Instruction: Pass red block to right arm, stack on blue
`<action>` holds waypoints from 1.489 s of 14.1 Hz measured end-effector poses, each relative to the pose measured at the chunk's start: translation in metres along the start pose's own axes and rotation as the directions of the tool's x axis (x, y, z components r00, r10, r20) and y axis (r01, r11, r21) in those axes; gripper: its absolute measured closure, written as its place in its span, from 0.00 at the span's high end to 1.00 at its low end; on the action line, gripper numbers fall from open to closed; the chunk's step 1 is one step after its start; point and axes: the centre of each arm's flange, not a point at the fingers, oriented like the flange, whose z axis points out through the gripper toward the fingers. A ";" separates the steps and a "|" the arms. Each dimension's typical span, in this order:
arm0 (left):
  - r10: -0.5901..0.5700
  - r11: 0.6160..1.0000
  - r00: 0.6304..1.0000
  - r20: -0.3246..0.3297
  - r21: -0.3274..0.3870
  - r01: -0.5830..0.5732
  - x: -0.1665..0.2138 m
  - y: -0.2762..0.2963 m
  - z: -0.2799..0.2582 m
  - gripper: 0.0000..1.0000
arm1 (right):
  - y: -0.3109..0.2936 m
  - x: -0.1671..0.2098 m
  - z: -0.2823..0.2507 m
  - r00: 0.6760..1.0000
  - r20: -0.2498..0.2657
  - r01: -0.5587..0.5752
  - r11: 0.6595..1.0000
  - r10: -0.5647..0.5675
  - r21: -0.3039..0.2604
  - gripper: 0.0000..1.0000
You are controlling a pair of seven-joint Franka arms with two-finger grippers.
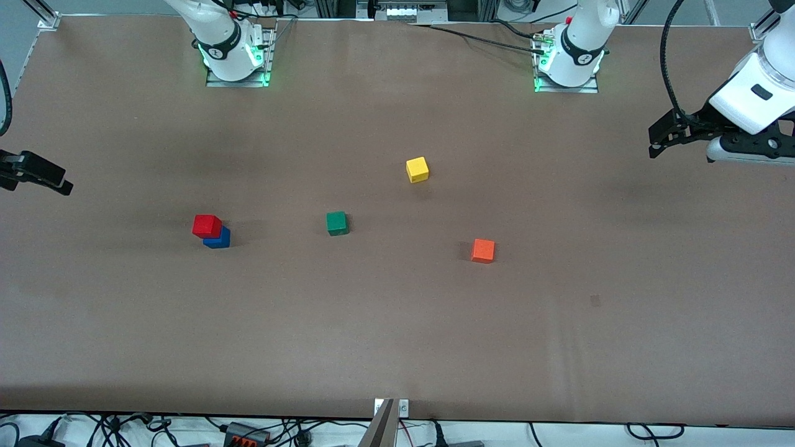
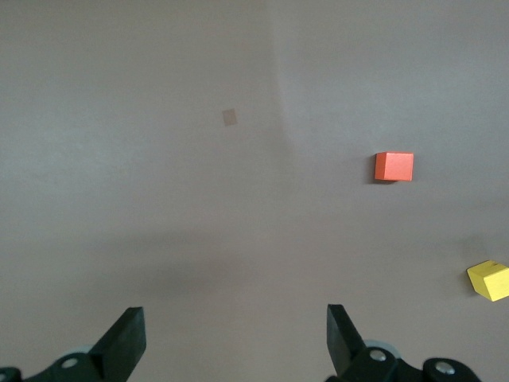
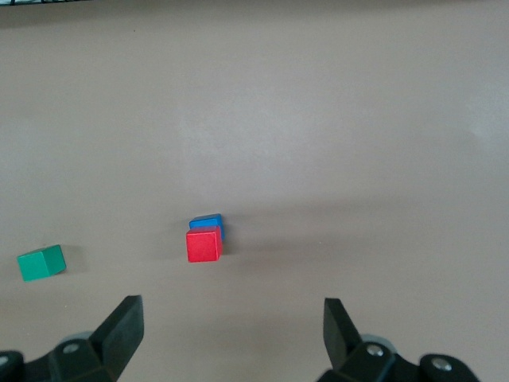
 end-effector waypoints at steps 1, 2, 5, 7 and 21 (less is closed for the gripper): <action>0.000 1.000 1.000 0.000 0.000 0.000 0.001 0.000 0.000 1.00 | -0.001 0.000 0.001 1.000 0.002 0.002 1.000 -0.002 -0.003 1.00; 0.001 1.000 1.000 0.001 0.000 -0.001 0.001 0.000 0.001 1.00 | -0.002 0.000 0.002 1.000 0.005 0.002 1.000 -0.002 -0.005 1.00; 0.001 1.000 1.000 0.004 -0.001 -0.001 0.002 0.000 0.001 1.00 | -0.003 -0.004 0.008 1.000 0.025 0.005 1.000 -0.005 -0.011 1.00; 0.002 1.000 1.000 0.005 -0.001 -0.002 0.002 0.000 0.001 1.00 | -0.001 -0.016 0.015 0.999 0.034 0.010 0.999 -0.009 -0.035 1.00; 0.010 1.000 0.999 0.038 -0.001 -0.010 -0.002 0.001 0.004 1.00 | -0.008 -0.054 0.015 0.999 0.025 0.036 0.999 -0.035 -0.039 1.00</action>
